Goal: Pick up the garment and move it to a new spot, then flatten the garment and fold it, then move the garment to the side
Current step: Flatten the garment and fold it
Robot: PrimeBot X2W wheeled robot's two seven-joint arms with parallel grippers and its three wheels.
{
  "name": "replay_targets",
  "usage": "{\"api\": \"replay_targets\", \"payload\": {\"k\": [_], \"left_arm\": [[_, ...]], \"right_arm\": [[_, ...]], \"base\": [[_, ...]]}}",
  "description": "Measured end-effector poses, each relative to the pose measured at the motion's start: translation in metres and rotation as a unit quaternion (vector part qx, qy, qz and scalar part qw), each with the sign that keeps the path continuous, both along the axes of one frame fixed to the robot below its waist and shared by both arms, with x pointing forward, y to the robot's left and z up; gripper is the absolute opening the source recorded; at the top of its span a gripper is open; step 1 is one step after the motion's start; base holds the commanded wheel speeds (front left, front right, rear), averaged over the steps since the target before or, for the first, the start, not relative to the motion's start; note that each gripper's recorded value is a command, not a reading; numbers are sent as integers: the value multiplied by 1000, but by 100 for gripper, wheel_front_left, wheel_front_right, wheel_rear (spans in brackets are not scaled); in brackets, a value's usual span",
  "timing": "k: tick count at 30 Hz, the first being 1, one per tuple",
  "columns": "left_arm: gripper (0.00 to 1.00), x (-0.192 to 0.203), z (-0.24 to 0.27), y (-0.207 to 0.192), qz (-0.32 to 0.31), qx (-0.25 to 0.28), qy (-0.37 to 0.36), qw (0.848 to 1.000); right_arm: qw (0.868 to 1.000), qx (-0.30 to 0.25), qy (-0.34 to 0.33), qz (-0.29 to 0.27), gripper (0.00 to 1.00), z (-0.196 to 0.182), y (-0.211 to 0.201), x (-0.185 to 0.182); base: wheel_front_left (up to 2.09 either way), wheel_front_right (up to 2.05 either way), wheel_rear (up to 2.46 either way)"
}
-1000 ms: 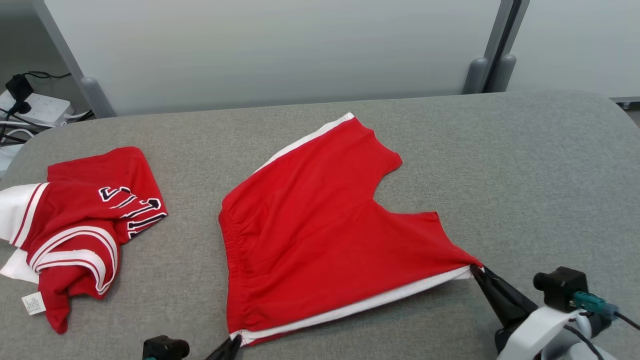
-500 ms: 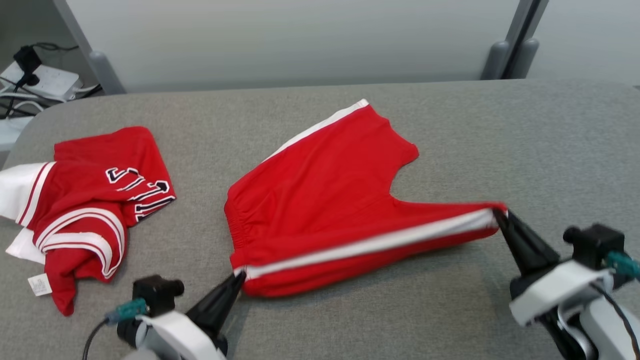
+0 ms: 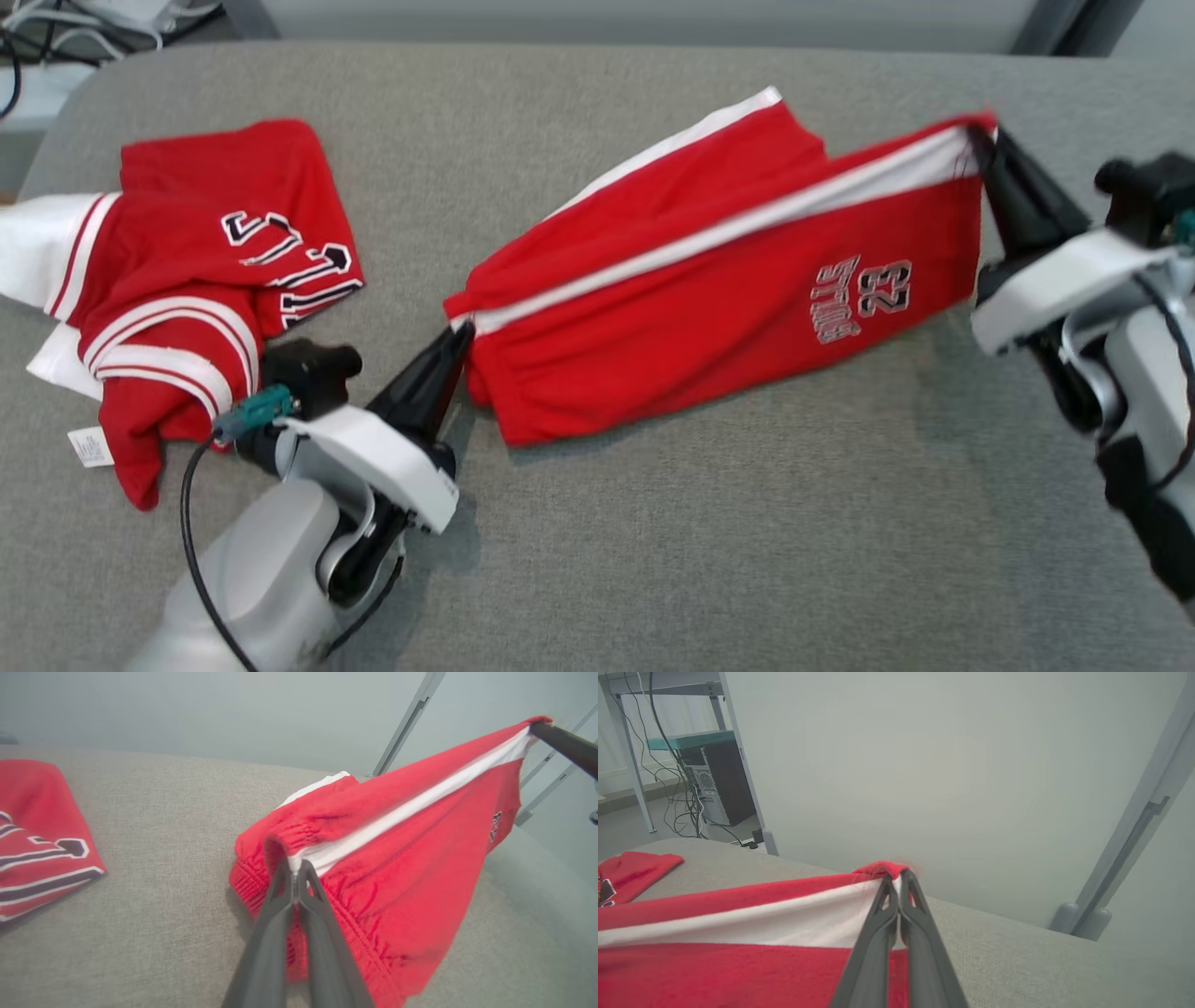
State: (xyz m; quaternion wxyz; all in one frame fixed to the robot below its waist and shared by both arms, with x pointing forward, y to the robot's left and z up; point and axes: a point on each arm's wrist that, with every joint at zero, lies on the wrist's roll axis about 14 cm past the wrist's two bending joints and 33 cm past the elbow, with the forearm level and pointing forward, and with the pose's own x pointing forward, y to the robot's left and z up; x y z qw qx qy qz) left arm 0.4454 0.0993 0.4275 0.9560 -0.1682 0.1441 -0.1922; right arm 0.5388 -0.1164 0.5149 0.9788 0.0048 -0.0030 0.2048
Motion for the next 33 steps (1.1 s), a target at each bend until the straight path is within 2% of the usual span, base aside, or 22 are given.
{"api": "replay_targets", "payload": {"k": [7,16,17,18,19,20,21,22,27,33], "left_arm": [[0,35,-1,8,31,2,-16,999],[1,44,-22,22,62,18,-2,998],[15,46,-23,23,65,18,-2,998],[36,48,-24,25,69,19,-4,997],[64,49,-25,27,71,21,-3,997],[100,50,-27,28,74,22,-2,997],[100,50,-30,30,77,25,0,997],[100,50,-32,30,79,27,3,997],[100,51,-34,37,87,37,0,996],[100,57,-14,43,95,50,-34,994]], "right_arm": [[1000,-21,-6,15,0,-3,21,61],[996,-56,33,53,0,-48,62,101],[996,-59,39,54,0,-55,64,104],[996,-60,46,54,0,-61,66,107],[995,-63,53,54,1,-67,67,109],[995,-64,60,53,45,-73,69,111],[995,-61,67,52,85,-78,70,112],[994,-59,74,53,100,-83,72,113],[993,-60,87,57,100,-93,79,111],[996,-47,64,43,100,-66,69,115]], "base": [[0,0,0],[0,0,0],[0,0,0],[0,0,0],[0,0,0],[0,0,0],[0,0,0],[0,0,0],[0,0,0],[0,0,0]]}}
